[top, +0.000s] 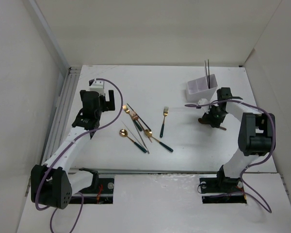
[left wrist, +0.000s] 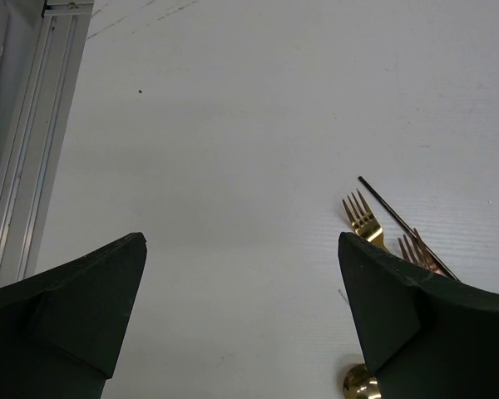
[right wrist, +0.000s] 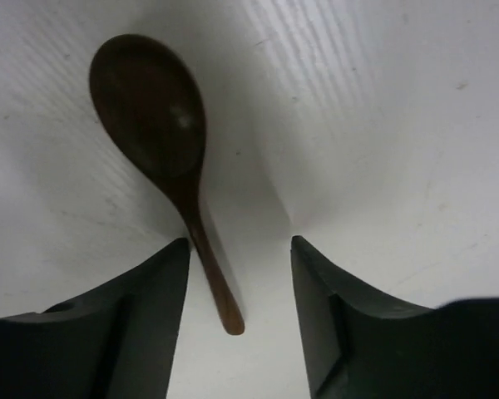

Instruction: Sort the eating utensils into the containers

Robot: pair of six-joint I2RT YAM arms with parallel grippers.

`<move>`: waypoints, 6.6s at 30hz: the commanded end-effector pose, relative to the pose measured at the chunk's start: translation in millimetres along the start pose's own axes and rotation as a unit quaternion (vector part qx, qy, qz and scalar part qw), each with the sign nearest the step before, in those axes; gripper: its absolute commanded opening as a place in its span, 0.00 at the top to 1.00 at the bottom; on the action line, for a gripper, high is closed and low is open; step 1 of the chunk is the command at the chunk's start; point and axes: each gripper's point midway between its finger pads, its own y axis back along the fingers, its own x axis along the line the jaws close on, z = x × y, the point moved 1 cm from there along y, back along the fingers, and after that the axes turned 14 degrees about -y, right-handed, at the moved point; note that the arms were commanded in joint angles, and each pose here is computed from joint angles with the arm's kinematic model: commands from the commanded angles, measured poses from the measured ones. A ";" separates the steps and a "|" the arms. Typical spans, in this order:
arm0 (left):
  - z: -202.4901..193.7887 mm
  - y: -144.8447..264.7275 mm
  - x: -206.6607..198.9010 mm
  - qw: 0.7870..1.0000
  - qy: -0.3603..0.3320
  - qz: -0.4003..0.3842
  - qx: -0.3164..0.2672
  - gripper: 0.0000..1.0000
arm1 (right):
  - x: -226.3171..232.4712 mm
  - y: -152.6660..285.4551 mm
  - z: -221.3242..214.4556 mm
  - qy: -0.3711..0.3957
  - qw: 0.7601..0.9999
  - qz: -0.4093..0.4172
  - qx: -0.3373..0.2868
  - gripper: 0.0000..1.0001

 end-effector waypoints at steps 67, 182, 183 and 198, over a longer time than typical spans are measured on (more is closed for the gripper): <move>12.5 -3.4 12.4 0.999 0.027 0.009 -0.020 0.00 | -67.8 118.0 271.6 -0.098 0.813 -0.033 -0.574 1.00; -12.0 33.9 -4.7 0.990 0.030 -0.004 -0.139 0.00 | 210.4 -46.9 163.8 -0.370 0.924 -0.017 -0.100 1.00; -12.0 33.9 -4.7 0.990 0.030 -0.004 -0.139 0.00 | 209.6 -46.1 162.6 -0.360 0.927 -0.017 -0.103 1.00; -14.3 33.9 -6.2 0.991 0.024 -0.005 -0.134 0.00 | 152.1 73.1 241.9 -0.214 0.910 -0.019 -0.355 1.00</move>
